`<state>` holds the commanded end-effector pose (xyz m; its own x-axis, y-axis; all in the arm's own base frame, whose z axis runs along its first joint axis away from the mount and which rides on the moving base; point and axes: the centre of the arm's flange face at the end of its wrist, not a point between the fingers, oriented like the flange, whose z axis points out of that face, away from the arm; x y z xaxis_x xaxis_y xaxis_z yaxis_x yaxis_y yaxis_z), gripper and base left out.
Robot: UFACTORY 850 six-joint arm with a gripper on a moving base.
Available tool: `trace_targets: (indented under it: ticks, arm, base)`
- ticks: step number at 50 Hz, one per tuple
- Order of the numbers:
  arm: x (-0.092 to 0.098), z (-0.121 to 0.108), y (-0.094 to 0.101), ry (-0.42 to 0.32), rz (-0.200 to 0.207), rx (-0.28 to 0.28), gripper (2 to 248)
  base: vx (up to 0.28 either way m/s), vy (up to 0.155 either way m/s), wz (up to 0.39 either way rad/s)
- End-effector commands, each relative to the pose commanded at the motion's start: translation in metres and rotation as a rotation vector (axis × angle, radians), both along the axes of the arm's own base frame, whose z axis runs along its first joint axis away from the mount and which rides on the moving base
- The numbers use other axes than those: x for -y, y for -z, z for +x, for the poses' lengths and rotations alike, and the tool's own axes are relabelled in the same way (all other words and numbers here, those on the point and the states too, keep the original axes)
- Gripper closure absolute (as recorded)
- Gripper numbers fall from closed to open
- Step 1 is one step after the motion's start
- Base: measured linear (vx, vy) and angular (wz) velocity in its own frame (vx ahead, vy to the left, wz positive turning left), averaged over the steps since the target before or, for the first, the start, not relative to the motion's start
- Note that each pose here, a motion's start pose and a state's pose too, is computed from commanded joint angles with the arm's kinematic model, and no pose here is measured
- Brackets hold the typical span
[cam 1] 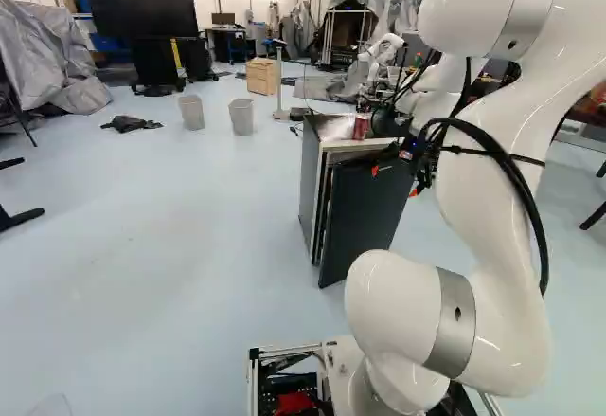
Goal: Grab a drink from the fridge
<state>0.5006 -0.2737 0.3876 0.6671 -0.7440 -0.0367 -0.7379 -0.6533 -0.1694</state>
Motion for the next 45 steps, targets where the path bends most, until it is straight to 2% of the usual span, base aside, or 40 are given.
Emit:
trace_targets:
  ticks: [20,31,37,45]
  arm:
    - [-0.029,0.020,0.000,-0.061,-0.002,0.004,3]
    - [-0.041,0.014,0.000,-0.082,-0.004,-0.006,3]
    - [-0.046,0.006,0.001,-0.108,-0.021,-0.016,3]
    - [-0.051,-0.007,0.002,-0.166,-0.068,-0.030,3]
  base:
    - [0.000,0.000,0.000]
    - [0.000,0.000,0.000]
    - [0.000,0.000,0.000]
    - [0.000,0.000,0.000]
